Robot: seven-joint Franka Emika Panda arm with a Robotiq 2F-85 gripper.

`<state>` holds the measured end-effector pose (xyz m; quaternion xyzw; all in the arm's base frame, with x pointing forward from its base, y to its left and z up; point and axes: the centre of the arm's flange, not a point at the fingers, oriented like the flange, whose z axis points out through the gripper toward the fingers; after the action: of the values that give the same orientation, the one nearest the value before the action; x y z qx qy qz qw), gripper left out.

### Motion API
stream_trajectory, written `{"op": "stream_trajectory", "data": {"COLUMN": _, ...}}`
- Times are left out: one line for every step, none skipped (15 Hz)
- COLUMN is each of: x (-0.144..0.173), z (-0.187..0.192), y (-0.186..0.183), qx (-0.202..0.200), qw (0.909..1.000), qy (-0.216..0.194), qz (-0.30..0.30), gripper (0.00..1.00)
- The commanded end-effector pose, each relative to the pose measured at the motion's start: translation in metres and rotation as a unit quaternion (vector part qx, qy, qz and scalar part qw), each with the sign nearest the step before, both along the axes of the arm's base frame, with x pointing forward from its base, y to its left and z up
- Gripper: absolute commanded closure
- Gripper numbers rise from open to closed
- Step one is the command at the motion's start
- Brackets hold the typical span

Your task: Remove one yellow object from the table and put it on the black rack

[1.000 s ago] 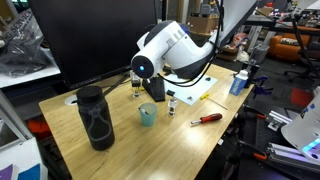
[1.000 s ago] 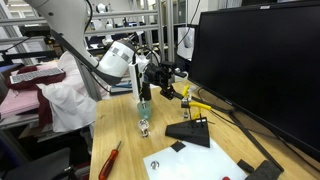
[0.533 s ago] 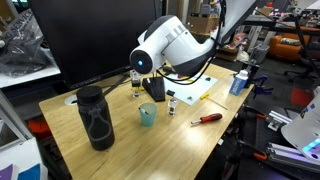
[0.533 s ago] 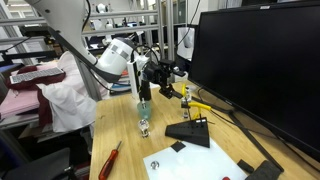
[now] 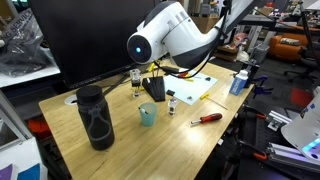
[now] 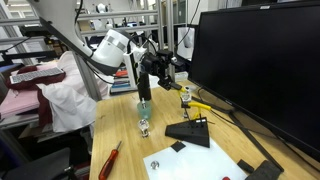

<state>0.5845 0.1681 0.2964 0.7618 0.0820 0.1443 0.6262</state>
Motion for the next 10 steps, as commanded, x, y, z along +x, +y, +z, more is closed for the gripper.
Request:
{"op": "stream_trajectory", "data": {"x": -0.01, "z": 0.007, "y": -0.002, "qx": 0.02, "qw": 0.9998, "qy": 0.002, "qz": -0.001, "gripper": 0.0}}
{"op": "stream_trajectory", "data": {"x": -0.011, "z": 0.011, "y": 0.0, "qx": 0.021, "qw": 0.9998, "qy": -0.001, "qz": 0.002, "gripper": 0.0}}
{"op": "stream_trajectory", "data": {"x": -0.013, "z": 0.016, "y": 0.002, "qx": 0.02, "qw": 0.9998, "qy": -0.004, "qz": 0.004, "gripper": 0.0}}
{"op": "stream_trajectory", "data": {"x": -0.016, "z": 0.023, "y": 0.006, "qx": 0.017, "qw": 0.9998, "qy": -0.007, "qz": 0.005, "gripper": 0.0}}
{"op": "stream_trajectory", "data": {"x": -0.018, "z": 0.03, "y": 0.009, "qx": 0.019, "qw": 0.9997, "qy": -0.012, "qz": 0.007, "gripper": 0.0}}
{"op": "stream_trajectory", "data": {"x": -0.02, "z": 0.037, "y": 0.012, "qx": 0.02, "qw": 0.9996, "qy": -0.018, "qz": 0.009, "gripper": 0.0}}
{"op": "stream_trajectory", "data": {"x": -0.023, "z": 0.044, "y": 0.016, "qx": 0.021, "qw": 0.9994, "qy": -0.023, "qz": 0.012, "gripper": 0.0}}
{"op": "stream_trajectory", "data": {"x": -0.027, "z": 0.051, "y": 0.019, "qx": 0.022, "qw": 0.9993, "qy": -0.028, "qz": 0.013, "gripper": 0.0}}
{"op": "stream_trajectory", "data": {"x": -0.03, "z": 0.058, "y": 0.021, "qx": 0.024, "qw": 0.9991, "qy": -0.032, "qz": 0.013, "gripper": 0.0}}
{"op": "stream_trajectory", "data": {"x": -0.036, "z": 0.063, "y": 0.024, "qx": 0.027, "qw": 0.9989, "qy": -0.038, "qz": 0.012, "gripper": 0.0}}
